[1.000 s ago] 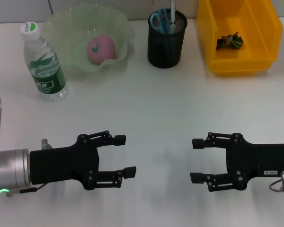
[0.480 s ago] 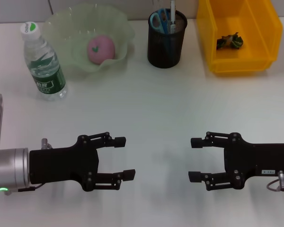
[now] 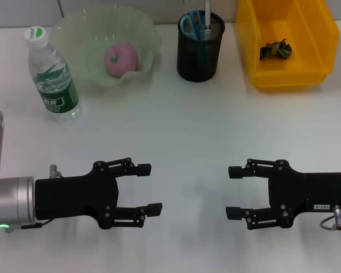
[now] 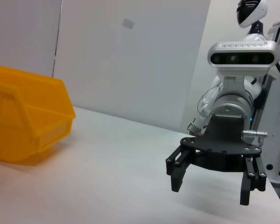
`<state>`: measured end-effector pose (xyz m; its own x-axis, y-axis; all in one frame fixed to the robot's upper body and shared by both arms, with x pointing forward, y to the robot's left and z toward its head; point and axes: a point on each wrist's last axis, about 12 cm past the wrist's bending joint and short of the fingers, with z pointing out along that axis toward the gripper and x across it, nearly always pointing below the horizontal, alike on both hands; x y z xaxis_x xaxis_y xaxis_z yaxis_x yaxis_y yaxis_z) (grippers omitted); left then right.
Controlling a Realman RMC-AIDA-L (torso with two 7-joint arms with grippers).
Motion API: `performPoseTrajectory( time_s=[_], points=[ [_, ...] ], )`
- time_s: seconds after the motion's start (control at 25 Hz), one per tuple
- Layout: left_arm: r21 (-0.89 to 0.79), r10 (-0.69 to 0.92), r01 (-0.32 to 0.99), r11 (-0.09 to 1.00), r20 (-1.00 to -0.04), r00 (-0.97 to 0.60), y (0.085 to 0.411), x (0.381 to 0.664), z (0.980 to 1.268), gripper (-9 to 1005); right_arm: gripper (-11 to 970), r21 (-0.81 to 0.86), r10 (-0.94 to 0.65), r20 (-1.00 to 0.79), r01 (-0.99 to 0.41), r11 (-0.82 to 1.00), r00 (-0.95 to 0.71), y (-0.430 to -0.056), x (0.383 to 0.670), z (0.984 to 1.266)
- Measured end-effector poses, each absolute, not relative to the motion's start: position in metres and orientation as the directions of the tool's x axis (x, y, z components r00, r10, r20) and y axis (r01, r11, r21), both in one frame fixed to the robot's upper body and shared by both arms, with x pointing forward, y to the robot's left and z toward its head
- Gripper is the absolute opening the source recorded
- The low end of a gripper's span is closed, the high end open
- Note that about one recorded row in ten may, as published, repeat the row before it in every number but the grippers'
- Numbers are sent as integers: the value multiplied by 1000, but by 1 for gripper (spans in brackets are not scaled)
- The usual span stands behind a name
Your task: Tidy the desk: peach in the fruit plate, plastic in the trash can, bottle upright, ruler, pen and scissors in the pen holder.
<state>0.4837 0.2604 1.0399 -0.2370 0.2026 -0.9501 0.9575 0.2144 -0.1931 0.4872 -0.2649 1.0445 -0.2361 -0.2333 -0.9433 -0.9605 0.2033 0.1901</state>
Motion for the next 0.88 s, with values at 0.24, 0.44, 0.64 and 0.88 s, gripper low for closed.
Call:
performPoseTrajectory(
  time_s=[0.24,0.44,0.64,0.88],
  points=[
    [-193,202,957,215,-950,-238,261,484,1040,830,820,187,-237,-943,-960,207,-235,-264,489,1044],
    [-194,202,957,215,-950,-238,261,484,1040,830,821,186,-237,-943,-961,205,-233,-263,490,1045],
    [-198,198,956,218,-950,-242,261,482,1040,830,821,185,-238,-943,-961,206,-232,-263,490,1045],
    [-198,196,956,218,-950,-242,262,482,1040,830,821,183,-239,-943,-961,206,-231,-263,491,1045]
  ],
)
